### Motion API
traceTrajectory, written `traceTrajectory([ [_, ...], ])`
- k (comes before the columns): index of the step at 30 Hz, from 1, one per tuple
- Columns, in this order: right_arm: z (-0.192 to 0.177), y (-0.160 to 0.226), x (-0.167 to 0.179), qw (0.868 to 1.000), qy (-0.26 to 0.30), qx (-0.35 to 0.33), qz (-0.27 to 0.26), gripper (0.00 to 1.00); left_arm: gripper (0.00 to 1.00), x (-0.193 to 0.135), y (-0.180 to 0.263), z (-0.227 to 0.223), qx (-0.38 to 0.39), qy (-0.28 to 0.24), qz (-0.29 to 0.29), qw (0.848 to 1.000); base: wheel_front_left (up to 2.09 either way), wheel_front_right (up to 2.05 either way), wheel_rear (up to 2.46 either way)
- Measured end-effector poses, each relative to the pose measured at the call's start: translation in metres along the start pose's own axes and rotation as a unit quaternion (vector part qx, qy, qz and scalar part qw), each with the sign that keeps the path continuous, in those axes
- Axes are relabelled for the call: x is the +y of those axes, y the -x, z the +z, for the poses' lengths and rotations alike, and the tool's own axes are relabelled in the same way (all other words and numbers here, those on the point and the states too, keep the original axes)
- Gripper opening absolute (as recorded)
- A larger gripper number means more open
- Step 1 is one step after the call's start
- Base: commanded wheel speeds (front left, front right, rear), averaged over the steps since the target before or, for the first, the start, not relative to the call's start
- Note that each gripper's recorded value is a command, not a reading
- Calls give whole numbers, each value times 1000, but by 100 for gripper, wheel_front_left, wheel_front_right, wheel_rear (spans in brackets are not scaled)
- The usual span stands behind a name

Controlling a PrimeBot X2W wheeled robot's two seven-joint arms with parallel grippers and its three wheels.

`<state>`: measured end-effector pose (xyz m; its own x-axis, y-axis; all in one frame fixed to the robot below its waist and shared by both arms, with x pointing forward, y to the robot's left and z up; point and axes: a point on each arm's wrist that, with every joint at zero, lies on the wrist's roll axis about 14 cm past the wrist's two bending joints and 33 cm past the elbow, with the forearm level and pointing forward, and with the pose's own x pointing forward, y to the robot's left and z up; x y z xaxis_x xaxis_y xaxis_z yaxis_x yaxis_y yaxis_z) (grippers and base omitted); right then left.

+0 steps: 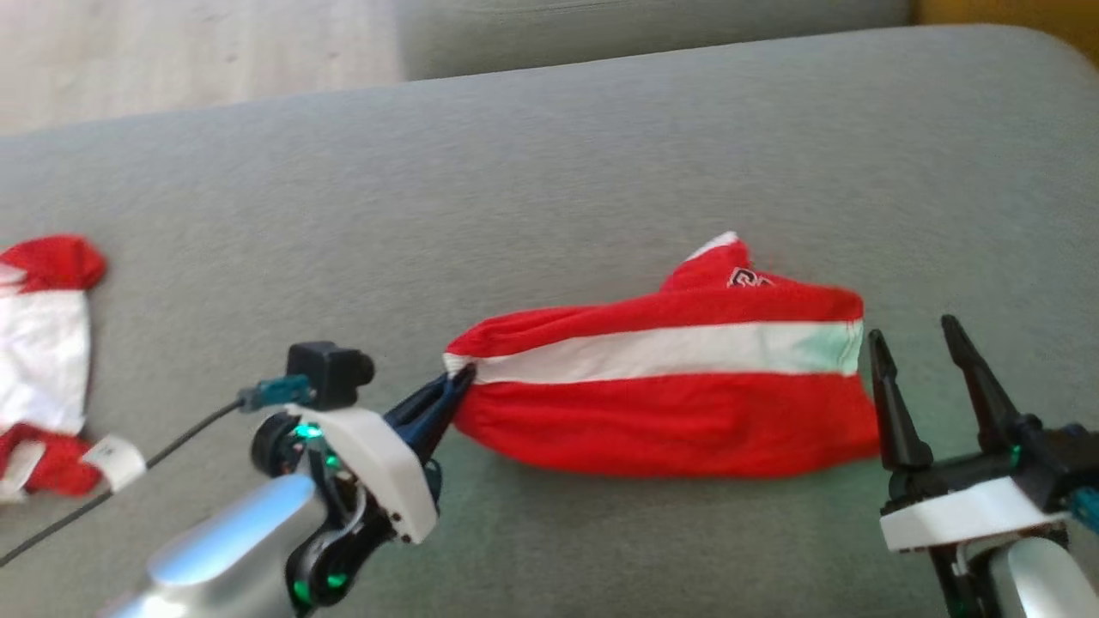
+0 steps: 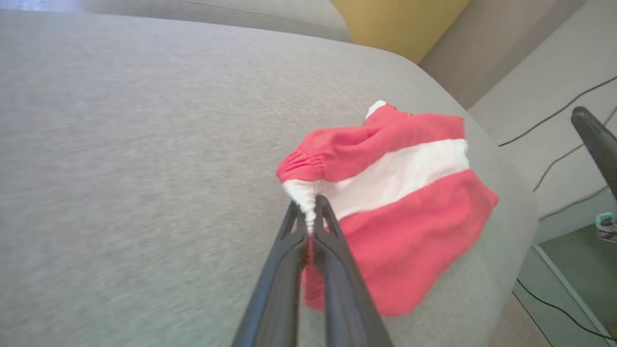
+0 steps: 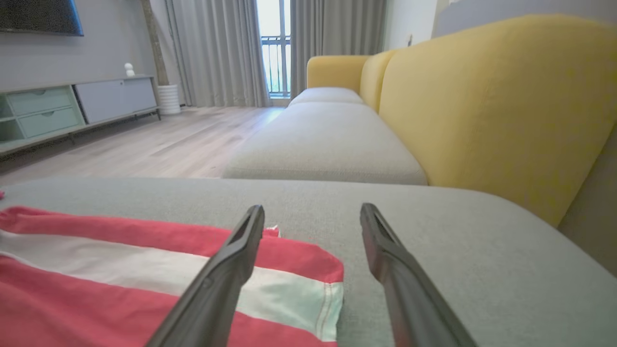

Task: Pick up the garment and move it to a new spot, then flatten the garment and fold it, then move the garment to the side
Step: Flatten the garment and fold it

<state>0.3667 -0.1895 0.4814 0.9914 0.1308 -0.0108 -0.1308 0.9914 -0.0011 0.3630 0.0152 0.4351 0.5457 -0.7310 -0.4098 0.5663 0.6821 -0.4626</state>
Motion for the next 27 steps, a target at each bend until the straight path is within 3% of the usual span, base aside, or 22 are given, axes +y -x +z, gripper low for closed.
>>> traceTrajectory([
  [8,-60,-8,35,988,-88,103,70,100,0,34,28,-9,-28,11,75,997,0,0,0],
  [16,-75,-20,50,970,-166,152,97,100,0,56,32,-16,-30,5,107,994,0,0,0],
  [22,-84,-27,60,958,-181,185,124,100,0,66,28,-23,-21,4,119,993,0,0,0],
  [27,-98,-24,58,956,-157,211,134,100,0,68,23,-19,-26,-1,118,993,0,0,0],
])
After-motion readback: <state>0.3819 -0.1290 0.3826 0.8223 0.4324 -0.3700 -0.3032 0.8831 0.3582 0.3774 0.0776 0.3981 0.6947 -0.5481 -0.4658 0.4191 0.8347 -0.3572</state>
